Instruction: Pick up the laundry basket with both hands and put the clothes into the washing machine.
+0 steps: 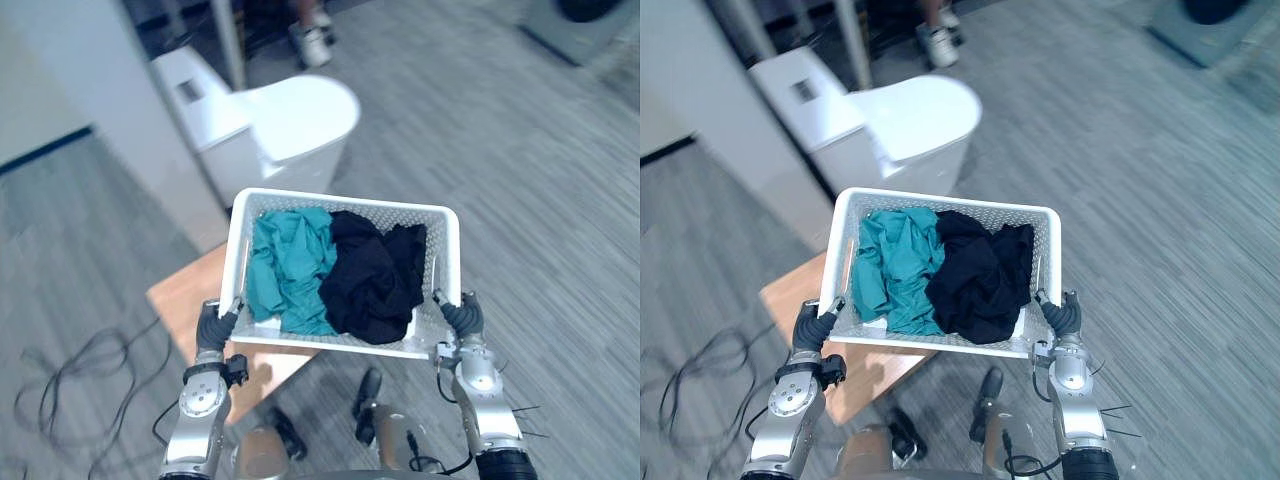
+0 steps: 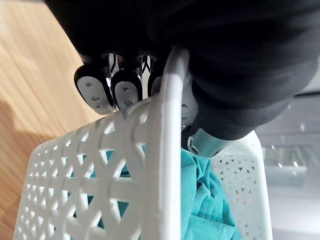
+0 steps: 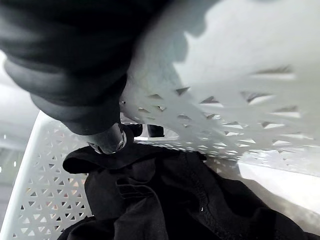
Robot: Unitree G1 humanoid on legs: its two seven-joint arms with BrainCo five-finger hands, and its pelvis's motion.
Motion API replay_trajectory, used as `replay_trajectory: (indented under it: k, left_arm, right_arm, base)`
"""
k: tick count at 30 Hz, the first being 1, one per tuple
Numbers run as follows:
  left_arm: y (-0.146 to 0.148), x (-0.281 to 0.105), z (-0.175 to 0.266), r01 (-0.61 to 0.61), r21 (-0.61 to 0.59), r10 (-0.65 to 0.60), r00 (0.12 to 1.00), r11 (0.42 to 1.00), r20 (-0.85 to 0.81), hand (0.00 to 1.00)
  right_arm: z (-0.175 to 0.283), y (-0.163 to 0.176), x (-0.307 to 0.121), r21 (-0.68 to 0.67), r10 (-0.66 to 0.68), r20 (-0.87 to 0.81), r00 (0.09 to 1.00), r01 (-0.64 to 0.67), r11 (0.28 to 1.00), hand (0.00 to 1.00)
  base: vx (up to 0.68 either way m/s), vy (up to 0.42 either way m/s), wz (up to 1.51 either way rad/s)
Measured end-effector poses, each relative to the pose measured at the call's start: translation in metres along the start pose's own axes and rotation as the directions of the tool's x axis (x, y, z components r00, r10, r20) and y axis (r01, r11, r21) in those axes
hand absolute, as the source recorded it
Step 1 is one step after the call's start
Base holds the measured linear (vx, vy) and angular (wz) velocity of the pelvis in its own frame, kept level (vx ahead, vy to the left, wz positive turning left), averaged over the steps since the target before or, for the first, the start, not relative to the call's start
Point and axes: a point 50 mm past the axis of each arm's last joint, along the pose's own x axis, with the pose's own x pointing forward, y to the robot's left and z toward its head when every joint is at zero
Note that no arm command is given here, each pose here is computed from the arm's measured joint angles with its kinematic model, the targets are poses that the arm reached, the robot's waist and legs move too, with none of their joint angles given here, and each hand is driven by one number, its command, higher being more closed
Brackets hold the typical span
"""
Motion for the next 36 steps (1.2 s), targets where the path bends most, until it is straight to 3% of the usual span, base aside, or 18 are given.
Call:
replay_trajectory:
  k: [7,9,18,23,29,36]
  left_arm:
    - [0.003,0.0,0.0,-0.026,-0.002,0.026,1.0,1.0,0.0,1.0]
    - [0.005,-0.017,-0.018,-0.089,-0.052,0.085,0.993,0.995,-0.085,1.0]
    - [-0.008,-0.027,-0.029,-0.091,-0.088,0.078,0.987,0.992,-0.138,1.0]
    - [-0.023,-0.025,-0.027,-0.065,-0.123,0.047,0.989,0.99,-0.144,1.0]
    - [-0.009,-0.036,-0.041,-0.053,-0.049,0.042,0.977,0.997,-0.208,1.0]
    - [-0.01,-0.031,-0.036,-0.005,-0.014,0.002,0.984,1.0,-0.18,1.0]
  right_arm:
    - [0.002,0.003,0.007,-0.052,0.053,0.012,0.999,-0.053,0.997,1.0]
    - [0.012,0.008,0.013,-0.108,0.103,0.047,0.994,-0.098,0.989,1.0]
    - [0.005,-0.01,0.011,-0.191,0.093,0.022,0.995,-0.088,0.978,1.0]
    - [0.003,-0.024,0.008,-0.19,0.037,0.017,0.999,-0.033,0.981,1.0]
    - [-0.026,-0.015,-0.006,-0.179,0.047,-0.1,0.994,-0.065,0.982,1.0]
    - [-0.03,-0.017,-0.01,-0.175,0.052,-0.119,0.991,-0.073,0.982,1.0]
  base:
    - [0.14,-0.173,-1.54]
    - [0.21,-0.203,-2.53]
    - [0.18,0.018,-1.04]
    - [0.34,0.117,0.04]
    - [0.46,0.074,0.29]
    - [0.59,-0.134,0.37]
